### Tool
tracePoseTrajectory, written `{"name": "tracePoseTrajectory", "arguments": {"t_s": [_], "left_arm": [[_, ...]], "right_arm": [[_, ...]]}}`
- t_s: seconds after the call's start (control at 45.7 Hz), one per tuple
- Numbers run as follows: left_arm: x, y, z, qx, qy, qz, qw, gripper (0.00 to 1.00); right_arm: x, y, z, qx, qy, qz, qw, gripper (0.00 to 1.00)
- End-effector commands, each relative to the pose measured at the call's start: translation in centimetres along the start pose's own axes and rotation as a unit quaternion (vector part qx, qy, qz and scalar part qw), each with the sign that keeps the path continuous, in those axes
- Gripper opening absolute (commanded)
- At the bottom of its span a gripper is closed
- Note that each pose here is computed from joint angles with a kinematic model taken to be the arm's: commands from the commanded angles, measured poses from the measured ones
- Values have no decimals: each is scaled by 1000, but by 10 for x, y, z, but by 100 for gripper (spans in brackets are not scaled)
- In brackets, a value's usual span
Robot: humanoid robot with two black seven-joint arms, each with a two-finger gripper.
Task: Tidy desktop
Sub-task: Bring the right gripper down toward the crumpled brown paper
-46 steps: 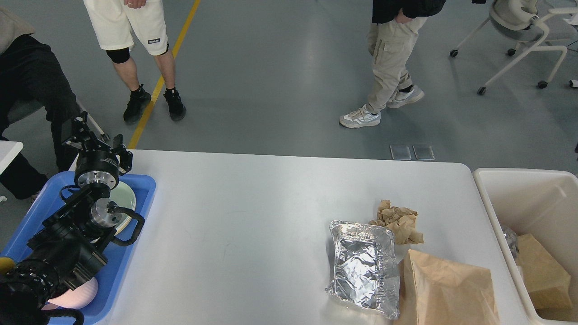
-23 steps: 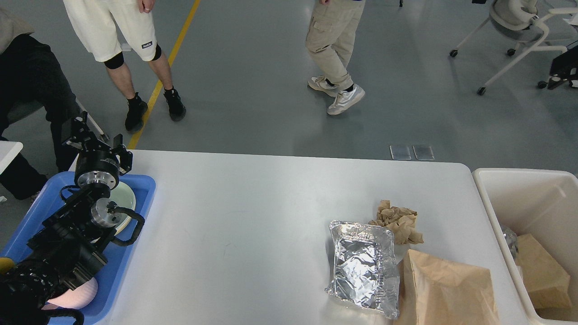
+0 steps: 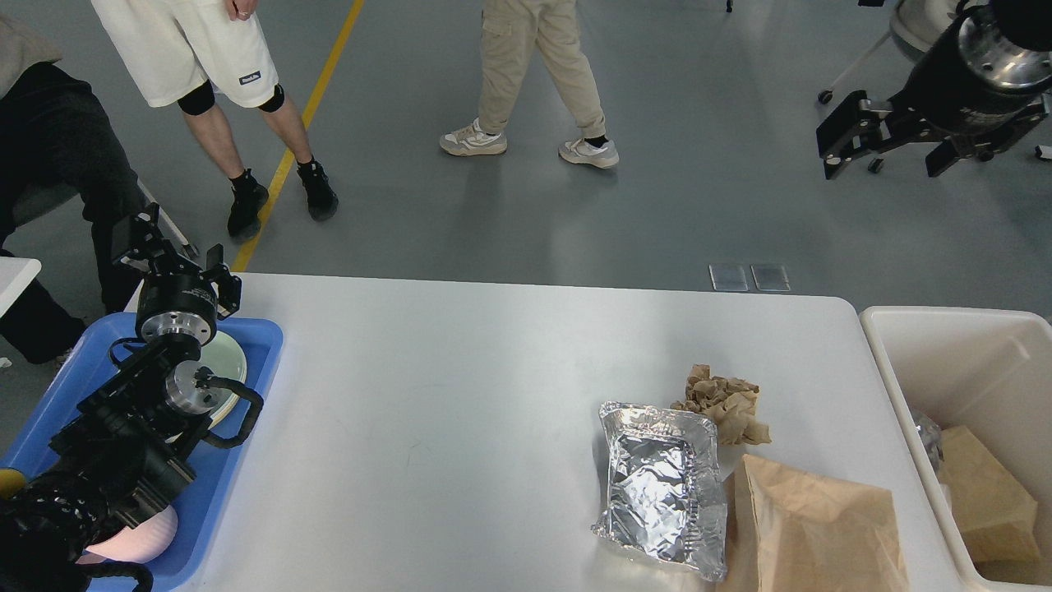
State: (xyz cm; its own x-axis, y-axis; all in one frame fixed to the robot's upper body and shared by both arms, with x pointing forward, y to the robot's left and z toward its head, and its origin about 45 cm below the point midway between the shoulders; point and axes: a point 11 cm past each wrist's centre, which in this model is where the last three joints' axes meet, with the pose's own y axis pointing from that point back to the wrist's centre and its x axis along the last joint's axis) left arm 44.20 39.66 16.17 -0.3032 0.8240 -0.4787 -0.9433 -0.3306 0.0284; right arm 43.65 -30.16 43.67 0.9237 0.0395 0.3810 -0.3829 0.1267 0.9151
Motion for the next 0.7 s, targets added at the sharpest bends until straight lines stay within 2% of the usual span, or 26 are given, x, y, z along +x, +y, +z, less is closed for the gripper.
{"name": "tracePoseTrajectory", "arguments": {"t_s": [0.0, 0.285, 0.547, 0.679], "left_arm": [[0, 0, 0, 0, 0, 0, 1000, 96], [0, 0, 0, 0, 0, 0, 1000, 96], [0, 0, 0, 0, 0, 0, 1000, 96], [0, 0, 0, 0, 0, 0, 1000, 96]], "right_arm": [[-2, -14, -43, 6, 45, -11, 999, 98], [-38, -93, -102, 25, 110, -45, 993, 99], [-78, -169, -122, 32, 150, -59, 986, 99], [-87, -192, -120, 32, 162, -48, 985, 99]]}}
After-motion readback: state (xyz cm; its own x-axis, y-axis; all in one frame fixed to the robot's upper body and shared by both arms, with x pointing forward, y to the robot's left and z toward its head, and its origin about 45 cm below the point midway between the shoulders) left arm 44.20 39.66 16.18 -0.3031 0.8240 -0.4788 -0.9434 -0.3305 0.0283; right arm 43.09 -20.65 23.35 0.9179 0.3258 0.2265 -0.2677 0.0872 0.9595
